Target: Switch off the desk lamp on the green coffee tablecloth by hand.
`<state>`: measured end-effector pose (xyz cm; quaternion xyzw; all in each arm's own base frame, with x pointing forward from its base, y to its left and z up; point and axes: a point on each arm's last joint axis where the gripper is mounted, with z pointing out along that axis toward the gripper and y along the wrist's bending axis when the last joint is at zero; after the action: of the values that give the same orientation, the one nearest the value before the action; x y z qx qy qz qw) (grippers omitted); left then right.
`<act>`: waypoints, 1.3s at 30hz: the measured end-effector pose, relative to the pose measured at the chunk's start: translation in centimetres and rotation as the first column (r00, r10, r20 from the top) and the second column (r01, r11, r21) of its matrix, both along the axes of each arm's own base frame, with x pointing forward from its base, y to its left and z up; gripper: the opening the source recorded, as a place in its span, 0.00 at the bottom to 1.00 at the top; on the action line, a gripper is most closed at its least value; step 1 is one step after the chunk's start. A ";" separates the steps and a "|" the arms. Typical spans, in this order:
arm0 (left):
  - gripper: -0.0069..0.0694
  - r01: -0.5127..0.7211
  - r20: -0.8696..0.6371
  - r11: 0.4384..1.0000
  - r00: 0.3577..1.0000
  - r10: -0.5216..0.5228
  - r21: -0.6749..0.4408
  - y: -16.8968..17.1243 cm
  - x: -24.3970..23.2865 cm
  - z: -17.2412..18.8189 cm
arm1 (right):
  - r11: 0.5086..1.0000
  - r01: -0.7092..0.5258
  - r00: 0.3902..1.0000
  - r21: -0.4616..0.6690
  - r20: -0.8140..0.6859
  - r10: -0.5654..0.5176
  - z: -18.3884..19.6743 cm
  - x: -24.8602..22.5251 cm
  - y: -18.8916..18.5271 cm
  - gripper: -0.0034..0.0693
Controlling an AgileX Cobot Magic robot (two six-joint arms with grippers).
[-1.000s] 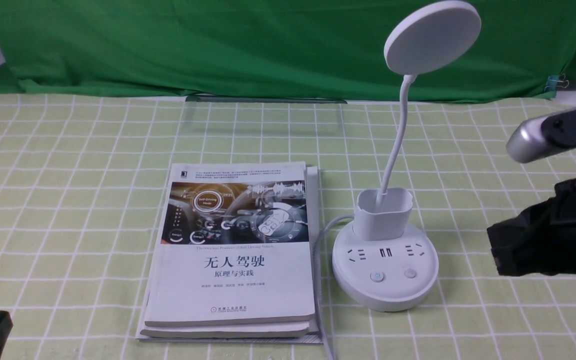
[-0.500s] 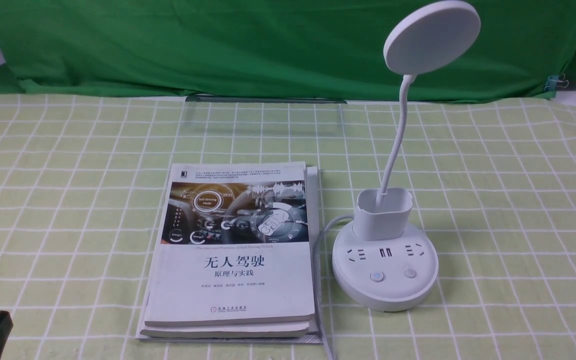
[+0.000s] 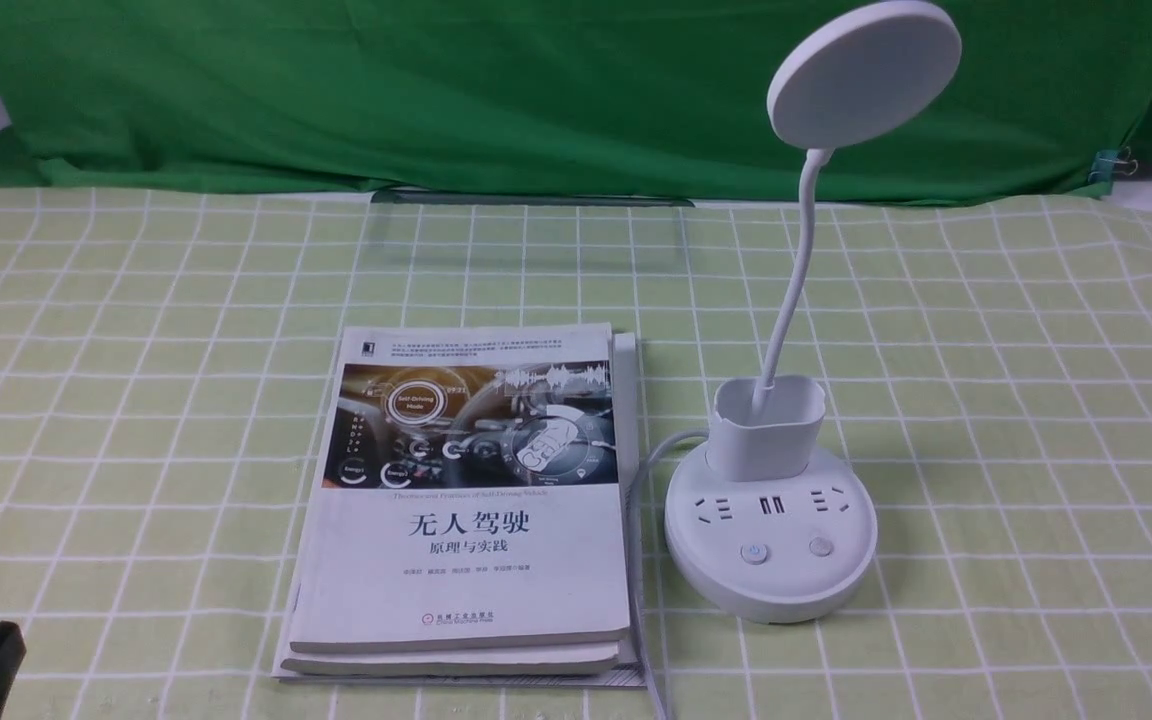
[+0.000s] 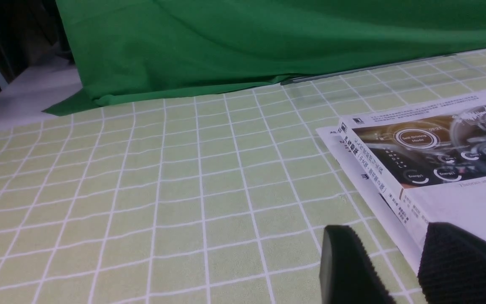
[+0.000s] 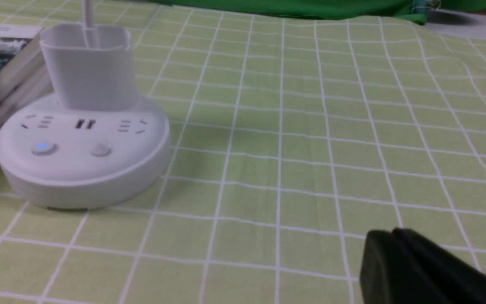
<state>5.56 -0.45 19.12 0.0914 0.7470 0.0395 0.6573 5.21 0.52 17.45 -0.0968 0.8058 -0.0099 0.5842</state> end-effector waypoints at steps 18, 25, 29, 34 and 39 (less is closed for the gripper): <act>0.41 0.000 0.000 1.000 1.000 0.000 0.000 0.0 0.0 0.0 | 1.000 0.000 1.000 -0.002 -0.001 0.000 0.0 0.0 0.0 0.11; 0.41 0.000 0.000 1.000 1.000 0.000 0.000 0.0 0.0 0.0 | 1.000 0.000 1.000 -0.002 -0.001 0.000 0.0 0.0 0.0 0.14; 0.41 0.000 0.000 1.000 1.000 0.000 0.000 0.0 0.0 0.0 | 1.000 0.000 1.000 -0.002 -0.001 0.000 0.0 0.0 0.0 0.15; 0.41 0.000 0.000 1.000 1.000 0.000 0.000 0.0 0.0 0.0 | 1.000 0.000 1.000 -0.001 -0.001 0.000 0.0 0.0 0.0 0.17; 0.41 0.000 0.000 1.000 1.000 0.000 0.000 0.0 0.0 0.0 | 1.000 0.000 1.000 -0.001 -0.001 0.000 0.0 0.0 0.0 0.20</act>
<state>5.56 -0.45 19.12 0.0914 0.7470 0.0395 0.6573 5.20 0.51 17.42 -0.0972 0.8062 -0.0104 0.5835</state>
